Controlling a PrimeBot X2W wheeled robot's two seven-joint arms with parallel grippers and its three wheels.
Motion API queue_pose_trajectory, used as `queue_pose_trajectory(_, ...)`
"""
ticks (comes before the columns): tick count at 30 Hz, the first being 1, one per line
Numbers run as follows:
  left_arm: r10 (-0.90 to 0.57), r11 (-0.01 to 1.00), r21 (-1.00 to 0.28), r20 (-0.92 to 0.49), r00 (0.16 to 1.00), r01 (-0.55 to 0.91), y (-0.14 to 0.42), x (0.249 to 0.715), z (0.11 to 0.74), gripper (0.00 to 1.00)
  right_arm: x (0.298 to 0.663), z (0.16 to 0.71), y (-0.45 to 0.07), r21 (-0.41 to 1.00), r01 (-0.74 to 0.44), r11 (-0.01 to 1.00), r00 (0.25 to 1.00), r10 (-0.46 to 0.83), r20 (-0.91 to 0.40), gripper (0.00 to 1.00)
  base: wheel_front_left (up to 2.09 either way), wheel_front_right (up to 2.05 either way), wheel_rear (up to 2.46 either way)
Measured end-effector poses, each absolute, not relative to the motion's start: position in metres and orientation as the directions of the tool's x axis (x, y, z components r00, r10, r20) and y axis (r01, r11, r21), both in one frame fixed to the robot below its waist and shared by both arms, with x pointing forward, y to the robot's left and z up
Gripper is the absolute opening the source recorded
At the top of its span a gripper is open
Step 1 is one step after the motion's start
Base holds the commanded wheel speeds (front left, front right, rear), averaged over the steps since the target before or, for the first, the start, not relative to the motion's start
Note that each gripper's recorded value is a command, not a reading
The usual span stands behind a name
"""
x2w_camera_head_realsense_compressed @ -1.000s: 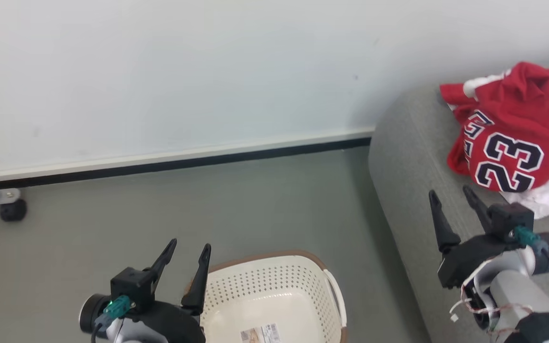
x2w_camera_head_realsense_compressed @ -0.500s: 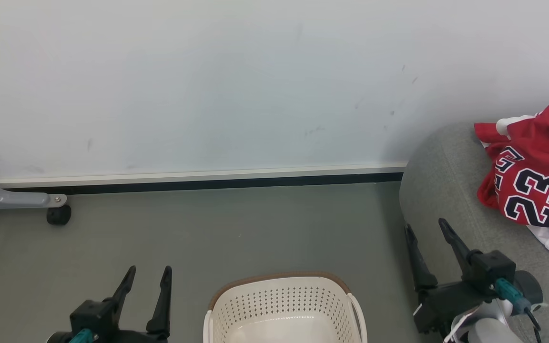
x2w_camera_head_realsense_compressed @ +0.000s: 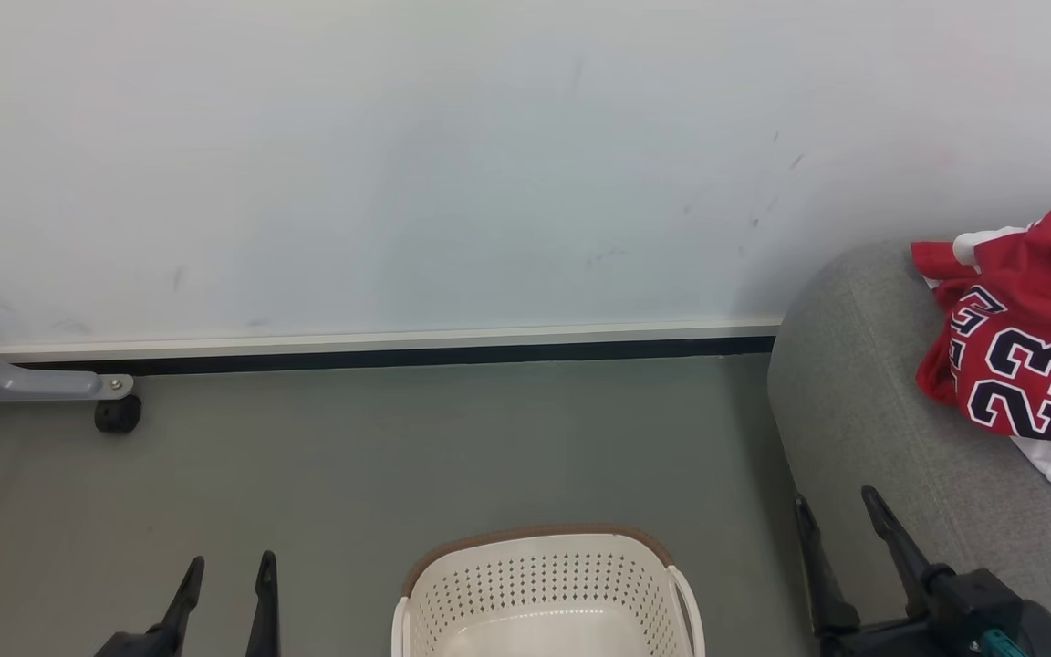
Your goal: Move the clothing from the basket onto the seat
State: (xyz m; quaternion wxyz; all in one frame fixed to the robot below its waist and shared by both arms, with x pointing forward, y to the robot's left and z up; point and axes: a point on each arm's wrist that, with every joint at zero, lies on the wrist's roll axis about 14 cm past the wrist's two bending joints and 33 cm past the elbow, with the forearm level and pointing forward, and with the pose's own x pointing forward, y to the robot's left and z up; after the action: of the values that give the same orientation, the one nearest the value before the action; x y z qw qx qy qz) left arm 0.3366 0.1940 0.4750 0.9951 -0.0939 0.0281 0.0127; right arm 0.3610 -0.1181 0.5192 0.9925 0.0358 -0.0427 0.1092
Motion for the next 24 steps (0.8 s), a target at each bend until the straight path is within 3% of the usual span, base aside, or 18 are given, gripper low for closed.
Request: queue_pose_trajectory(24, 0.065, 0.99, -0.122, -0.027, 0.997, -0.068, 0.205, 0.327, 0.481, 1.0, 0.345, 0.527, -0.143, 0.088, -0.129, 0.988, 0.985, 0.117, 0.127, 1.0, 0.0, 0.0, 0.0)
